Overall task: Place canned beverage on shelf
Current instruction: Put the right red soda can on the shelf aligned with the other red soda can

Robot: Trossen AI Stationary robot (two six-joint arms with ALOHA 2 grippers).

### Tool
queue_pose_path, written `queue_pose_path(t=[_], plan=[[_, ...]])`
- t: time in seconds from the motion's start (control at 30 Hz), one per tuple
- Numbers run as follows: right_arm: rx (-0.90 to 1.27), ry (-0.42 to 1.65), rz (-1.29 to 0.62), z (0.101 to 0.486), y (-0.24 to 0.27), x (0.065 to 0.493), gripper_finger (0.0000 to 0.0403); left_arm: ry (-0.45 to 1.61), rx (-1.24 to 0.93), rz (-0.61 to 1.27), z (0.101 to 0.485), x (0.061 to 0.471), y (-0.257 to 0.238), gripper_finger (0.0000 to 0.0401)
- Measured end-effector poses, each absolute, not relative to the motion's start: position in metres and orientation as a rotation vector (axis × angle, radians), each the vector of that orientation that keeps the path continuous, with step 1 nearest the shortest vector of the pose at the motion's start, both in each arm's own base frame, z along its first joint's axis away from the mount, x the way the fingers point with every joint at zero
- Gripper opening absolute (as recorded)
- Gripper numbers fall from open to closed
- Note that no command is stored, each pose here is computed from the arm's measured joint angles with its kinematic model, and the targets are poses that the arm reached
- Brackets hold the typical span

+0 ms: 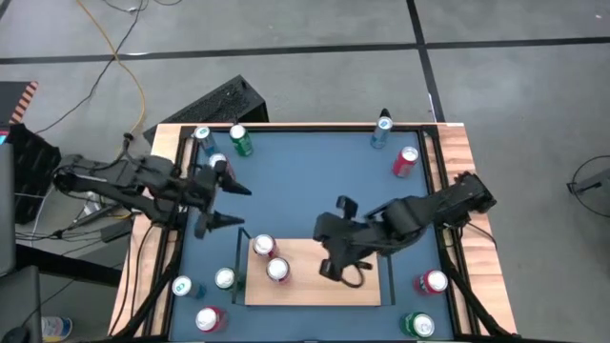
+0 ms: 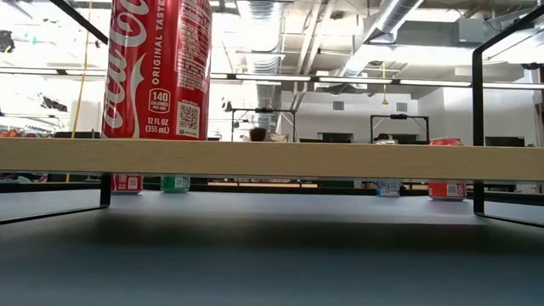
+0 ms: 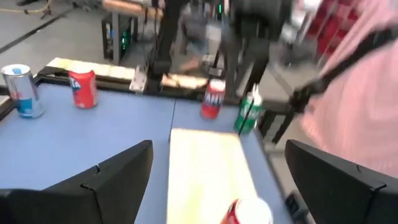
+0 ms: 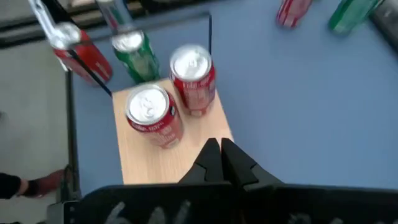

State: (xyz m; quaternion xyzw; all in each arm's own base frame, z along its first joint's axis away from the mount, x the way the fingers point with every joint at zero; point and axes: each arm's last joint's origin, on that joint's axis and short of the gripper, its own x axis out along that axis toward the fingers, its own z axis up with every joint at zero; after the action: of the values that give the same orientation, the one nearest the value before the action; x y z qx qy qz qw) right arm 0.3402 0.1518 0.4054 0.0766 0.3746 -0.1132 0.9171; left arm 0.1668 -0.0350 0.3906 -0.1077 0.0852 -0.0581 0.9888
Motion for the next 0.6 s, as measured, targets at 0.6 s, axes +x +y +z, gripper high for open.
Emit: queue_pose_path(t=[0.6], plan=[[0.052, 0.577, -0.197, 0.457, 0.188, 0.298, 0.0000, 0.385, -0.003, -0.107, 0.454, 0.175, -0.088, 0.0352]])
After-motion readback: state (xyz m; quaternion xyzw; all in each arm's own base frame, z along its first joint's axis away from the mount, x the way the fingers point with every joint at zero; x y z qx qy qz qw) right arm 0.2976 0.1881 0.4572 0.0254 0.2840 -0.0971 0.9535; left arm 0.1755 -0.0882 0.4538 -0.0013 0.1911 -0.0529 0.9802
